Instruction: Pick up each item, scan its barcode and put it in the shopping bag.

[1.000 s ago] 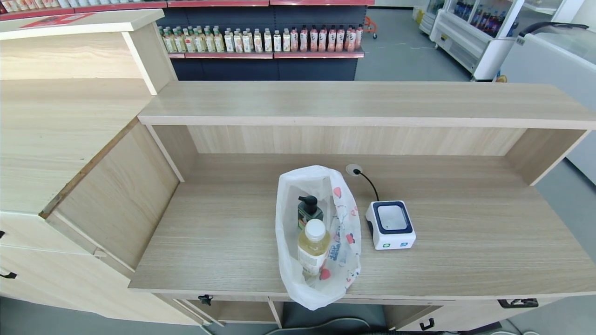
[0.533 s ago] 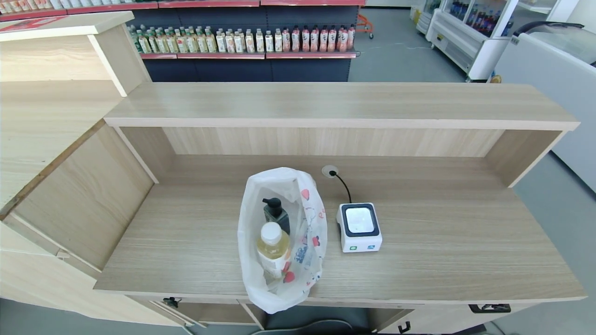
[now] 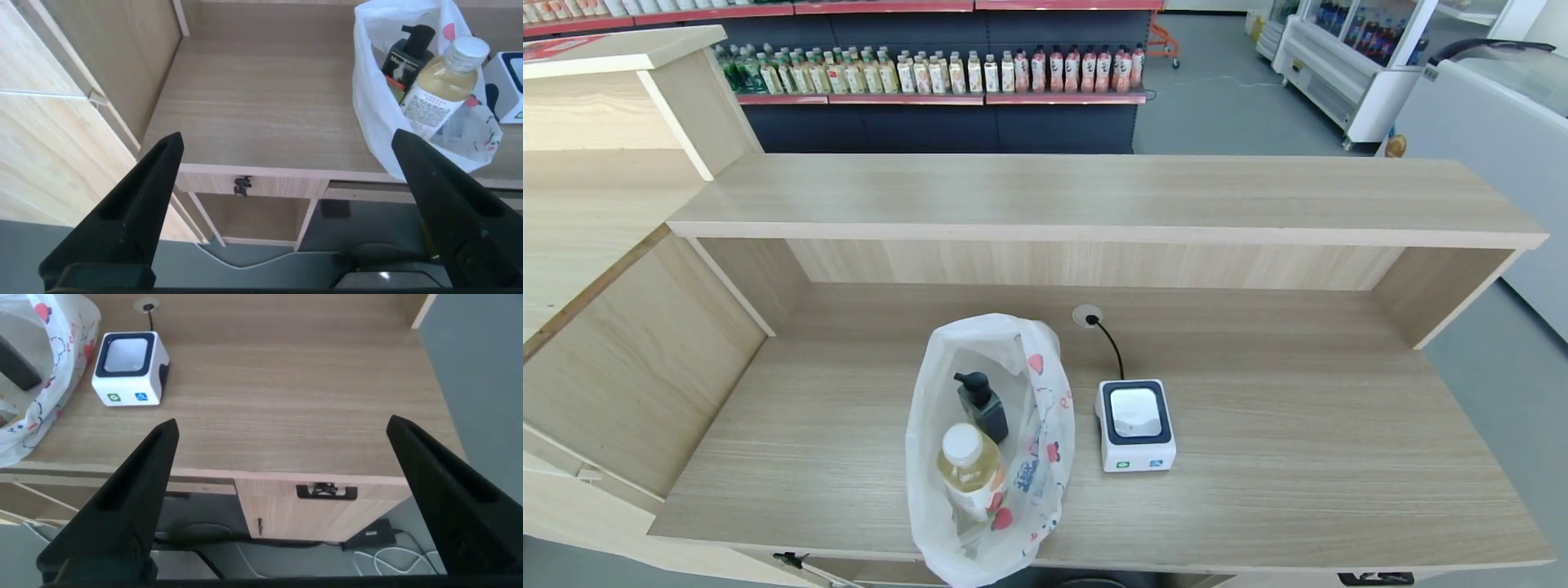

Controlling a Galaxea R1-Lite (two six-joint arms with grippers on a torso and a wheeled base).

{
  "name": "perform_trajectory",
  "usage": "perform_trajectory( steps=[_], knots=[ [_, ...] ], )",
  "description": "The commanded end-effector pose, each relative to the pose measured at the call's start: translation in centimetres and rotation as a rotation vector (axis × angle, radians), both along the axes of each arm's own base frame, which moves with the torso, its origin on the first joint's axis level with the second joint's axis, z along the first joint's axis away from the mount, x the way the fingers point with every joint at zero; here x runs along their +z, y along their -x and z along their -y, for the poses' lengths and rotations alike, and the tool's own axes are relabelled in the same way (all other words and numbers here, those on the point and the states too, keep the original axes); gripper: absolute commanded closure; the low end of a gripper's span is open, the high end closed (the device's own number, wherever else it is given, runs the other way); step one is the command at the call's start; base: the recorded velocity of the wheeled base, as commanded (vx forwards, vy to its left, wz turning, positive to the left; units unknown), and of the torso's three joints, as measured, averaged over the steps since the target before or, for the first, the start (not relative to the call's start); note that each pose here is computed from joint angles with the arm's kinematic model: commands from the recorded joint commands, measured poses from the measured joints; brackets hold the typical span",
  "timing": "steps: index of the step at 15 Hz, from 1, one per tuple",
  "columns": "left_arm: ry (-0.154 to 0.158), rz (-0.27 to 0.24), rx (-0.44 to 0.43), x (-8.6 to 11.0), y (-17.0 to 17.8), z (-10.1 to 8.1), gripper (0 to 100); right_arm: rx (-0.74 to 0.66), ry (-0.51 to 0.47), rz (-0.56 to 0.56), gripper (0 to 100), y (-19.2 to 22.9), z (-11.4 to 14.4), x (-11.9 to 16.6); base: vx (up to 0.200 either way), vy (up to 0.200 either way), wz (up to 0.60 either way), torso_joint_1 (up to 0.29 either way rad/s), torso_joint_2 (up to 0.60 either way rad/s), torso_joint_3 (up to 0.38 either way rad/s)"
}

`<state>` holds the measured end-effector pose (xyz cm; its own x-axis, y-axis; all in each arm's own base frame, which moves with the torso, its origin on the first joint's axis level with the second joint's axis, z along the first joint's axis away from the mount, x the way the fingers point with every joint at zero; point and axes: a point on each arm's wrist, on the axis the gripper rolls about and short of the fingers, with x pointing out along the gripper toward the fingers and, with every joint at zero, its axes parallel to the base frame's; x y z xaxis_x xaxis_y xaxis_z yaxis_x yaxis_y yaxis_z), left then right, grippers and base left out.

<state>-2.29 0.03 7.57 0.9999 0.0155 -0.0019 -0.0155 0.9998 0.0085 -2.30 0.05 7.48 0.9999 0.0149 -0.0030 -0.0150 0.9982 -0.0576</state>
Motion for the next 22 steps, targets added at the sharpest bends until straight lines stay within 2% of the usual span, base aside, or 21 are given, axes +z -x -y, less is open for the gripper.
perform_trajectory(
  steps=[1,10,11,22],
  knots=[
    [0.004,0.000,0.001,-0.01,0.01,0.00,0,0.002,0.008,-0.003,0,-0.02,0.00,0.01,0.000,0.000,0.00,0.000,0.00,0.000],
    [0.004,0.000,0.001,-0.01,0.01,0.00,0,0.002,0.021,-0.004,0,-0.02,0.00,-0.01,0.000,0.000,0.00,0.000,0.00,0.000],
    [0.004,0.000,0.001,-0.01,0.01,0.00,0,0.002,0.021,-0.004,100,-0.02,0.00,-0.01,0.000,0.000,0.00,0.000,0.00,0.000],
    [0.004,0.000,0.001,-0.01,0.01,0.00,0,0.002,0.011,-0.003,100,-0.01,0.00,0.03,0.000,0.000,0.00,0.000,0.00,0.000]
  ],
)
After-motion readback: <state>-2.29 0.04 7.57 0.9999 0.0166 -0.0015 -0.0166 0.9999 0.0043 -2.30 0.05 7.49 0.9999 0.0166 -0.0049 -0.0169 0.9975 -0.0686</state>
